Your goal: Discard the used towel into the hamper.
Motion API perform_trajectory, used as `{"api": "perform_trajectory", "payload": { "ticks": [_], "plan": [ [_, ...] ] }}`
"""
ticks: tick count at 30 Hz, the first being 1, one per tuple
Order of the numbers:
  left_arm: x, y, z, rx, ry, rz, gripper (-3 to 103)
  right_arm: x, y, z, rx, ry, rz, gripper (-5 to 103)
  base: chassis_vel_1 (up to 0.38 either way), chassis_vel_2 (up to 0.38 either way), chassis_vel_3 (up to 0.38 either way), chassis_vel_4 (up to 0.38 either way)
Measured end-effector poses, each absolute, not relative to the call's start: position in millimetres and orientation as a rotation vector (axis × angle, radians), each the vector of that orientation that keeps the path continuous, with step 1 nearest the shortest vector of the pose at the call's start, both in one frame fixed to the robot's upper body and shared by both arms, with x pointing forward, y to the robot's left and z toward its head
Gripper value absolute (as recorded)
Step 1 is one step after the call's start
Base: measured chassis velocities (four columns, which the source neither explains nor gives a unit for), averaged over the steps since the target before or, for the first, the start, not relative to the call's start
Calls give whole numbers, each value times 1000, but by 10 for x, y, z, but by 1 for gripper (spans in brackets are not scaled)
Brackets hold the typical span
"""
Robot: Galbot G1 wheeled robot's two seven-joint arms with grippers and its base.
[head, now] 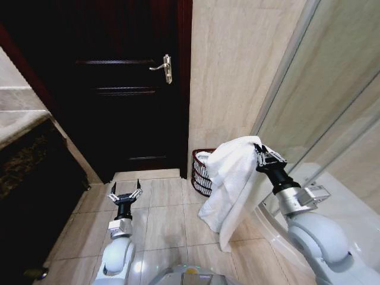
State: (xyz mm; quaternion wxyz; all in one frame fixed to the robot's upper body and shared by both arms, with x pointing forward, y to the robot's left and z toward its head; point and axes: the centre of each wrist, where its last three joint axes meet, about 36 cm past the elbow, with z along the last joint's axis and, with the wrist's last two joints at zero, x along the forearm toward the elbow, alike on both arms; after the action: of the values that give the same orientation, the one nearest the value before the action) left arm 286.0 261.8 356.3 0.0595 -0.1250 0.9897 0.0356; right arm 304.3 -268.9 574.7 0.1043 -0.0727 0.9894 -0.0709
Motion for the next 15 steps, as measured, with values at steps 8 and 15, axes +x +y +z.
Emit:
{"api": "perform_trajectory", "payload": {
  "ticks": [8,15],
  "plan": [
    [2842,2615,3564,-387,2995,105,100,3061,-2685,5762,-205,2909,-200,3,-80,100,97,-112],
    [2757,2625,3470,-422,2992,101,100,3233,-2731,5869,-166,2877,-145,3,-22,28,28,-24]
  ]
}}
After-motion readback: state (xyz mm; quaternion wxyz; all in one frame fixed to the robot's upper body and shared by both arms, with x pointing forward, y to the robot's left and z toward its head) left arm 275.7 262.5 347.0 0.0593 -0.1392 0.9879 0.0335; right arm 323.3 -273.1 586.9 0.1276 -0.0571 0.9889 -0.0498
